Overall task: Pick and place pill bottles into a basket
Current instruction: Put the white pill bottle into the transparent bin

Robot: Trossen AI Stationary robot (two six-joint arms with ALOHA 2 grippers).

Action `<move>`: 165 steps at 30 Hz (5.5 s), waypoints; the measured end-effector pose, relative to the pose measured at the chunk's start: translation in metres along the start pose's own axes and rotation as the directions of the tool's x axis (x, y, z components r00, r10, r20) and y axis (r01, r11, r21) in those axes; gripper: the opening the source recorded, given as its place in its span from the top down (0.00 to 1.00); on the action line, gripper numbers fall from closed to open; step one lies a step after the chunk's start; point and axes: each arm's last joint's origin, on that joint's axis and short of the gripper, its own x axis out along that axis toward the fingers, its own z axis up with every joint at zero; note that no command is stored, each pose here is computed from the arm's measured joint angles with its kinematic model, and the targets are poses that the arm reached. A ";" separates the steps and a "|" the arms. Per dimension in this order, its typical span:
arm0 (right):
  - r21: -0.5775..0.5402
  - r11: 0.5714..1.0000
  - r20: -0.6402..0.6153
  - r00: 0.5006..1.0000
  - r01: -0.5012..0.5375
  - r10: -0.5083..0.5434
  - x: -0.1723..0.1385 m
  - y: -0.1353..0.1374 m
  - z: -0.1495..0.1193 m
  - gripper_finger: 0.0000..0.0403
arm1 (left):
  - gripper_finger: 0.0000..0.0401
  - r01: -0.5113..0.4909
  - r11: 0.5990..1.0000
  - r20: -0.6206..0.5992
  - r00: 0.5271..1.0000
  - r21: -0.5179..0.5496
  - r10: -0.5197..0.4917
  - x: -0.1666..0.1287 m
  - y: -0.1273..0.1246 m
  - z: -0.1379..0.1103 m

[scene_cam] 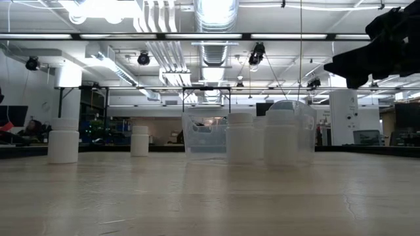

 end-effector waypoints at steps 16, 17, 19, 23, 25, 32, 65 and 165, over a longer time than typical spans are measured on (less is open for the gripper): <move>-0.002 1.000 -0.003 1.000 -0.001 0.001 0.000 0.000 0.000 0.57 | 1.00 -0.033 0.999 -0.084 0.996 0.003 0.033 0.022 0.003 -0.013; -0.002 1.000 -0.003 1.000 -0.001 0.001 0.000 0.000 0.000 0.57 | 1.00 -0.032 0.999 -0.093 0.995 0.004 0.032 0.024 0.003 -0.015; -0.002 1.000 -0.003 1.000 -0.001 0.001 0.000 0.000 0.000 0.57 | 1.00 -0.024 1.000 -0.108 0.994 0.010 0.025 0.028 0.003 -0.017; -0.002 1.000 -0.002 1.000 -0.001 0.001 0.000 0.000 0.000 0.58 | 1.00 0.005 1.000 -0.123 0.992 0.009 -0.004 0.031 0.002 -0.016; -0.001 1.000 -0.003 1.000 -0.001 0.001 0.000 0.000 0.000 0.57 | 1.00 0.039 0.999 -0.116 0.992 0.006 -0.038 0.033 0.000 -0.010; -0.002 1.000 -0.003 1.000 -0.002 0.002 0.000 0.000 0.000 0.58 | 1.00 0.082 0.995 -0.288 0.956 0.055 -0.063 0.041 -0.005 0.005; -0.001 1.000 -0.002 1.000 -0.001 0.001 0.000 0.000 0.000 0.57 | 1.00 -0.035 0.988 -0.962 0.238 -0.149 -0.137 0.069 -0.038 0.018; -0.001 1.000 -0.002 1.000 -0.001 0.001 0.000 0.000 0.000 0.59 | 0.40 0.034 0.951 -0.952 0.019 0.306 0.306 0.053 -0.010 -0.165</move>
